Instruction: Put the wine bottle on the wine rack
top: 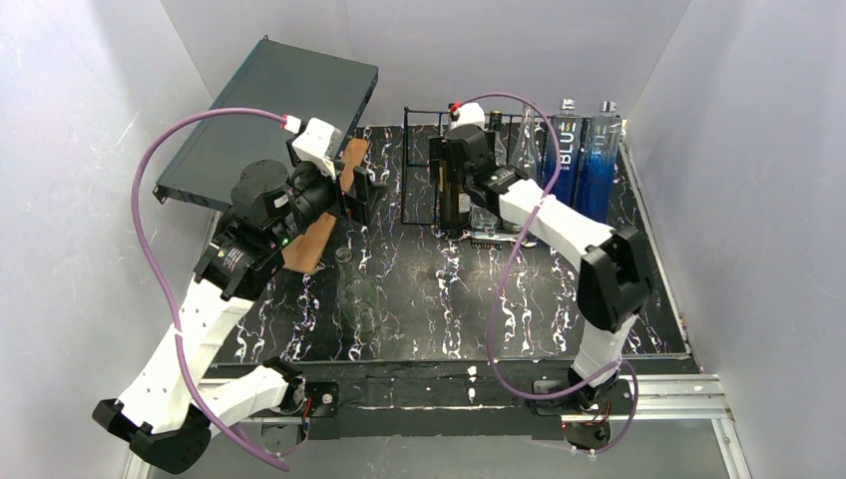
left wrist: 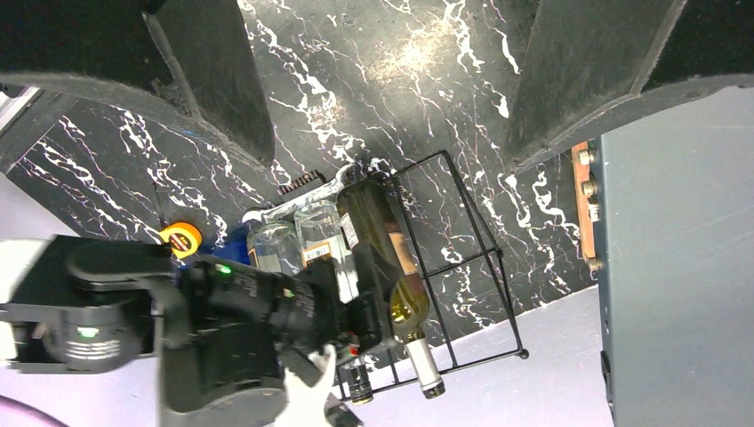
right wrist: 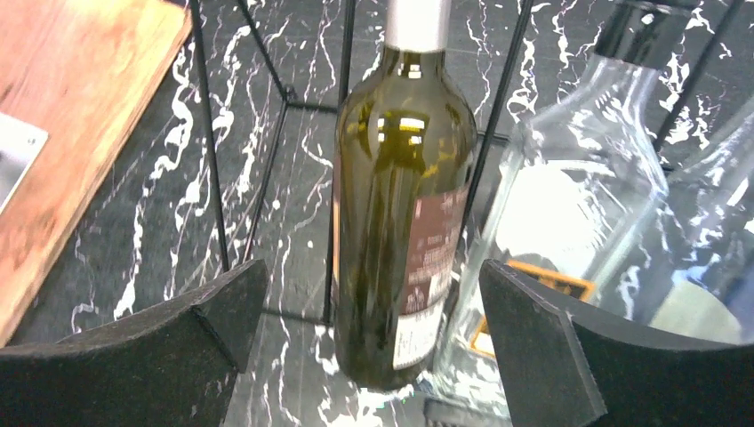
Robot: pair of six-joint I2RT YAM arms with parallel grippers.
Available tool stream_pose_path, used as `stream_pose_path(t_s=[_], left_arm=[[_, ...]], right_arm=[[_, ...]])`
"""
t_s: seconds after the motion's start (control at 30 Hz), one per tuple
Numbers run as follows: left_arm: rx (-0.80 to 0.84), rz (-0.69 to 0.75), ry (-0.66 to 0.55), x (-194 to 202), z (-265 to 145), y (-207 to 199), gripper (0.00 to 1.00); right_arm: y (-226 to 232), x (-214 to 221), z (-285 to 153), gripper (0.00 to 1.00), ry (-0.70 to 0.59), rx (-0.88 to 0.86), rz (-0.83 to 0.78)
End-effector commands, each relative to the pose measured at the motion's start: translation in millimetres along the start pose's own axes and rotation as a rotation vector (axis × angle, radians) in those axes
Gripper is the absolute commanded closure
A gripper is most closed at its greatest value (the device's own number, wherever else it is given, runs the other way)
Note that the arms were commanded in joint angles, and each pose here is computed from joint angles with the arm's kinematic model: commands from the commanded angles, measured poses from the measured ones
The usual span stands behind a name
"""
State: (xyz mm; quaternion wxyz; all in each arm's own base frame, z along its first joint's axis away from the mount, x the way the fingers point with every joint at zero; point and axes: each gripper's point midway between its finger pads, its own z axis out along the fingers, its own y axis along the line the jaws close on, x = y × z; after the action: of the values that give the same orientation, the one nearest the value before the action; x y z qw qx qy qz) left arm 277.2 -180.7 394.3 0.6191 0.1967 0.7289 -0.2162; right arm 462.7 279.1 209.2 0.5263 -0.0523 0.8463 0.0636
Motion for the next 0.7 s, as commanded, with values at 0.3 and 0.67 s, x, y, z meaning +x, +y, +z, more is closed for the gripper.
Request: stream_pose_path(t_s=[0.3,0.67], left_arm=[[0.008,0.0,-0.034,-8.5,-4.2,-2.7,0.01],[0.008,0.0,-0.032,-8.1,-2.9,-2.5,0.01]], right_arm=[[68.0,60.6,-113.2,0.02,0.016,-0.462,-0.179],[132.3,103.3,-218.3,0.03,-0.04,-0.821,-0.302]])
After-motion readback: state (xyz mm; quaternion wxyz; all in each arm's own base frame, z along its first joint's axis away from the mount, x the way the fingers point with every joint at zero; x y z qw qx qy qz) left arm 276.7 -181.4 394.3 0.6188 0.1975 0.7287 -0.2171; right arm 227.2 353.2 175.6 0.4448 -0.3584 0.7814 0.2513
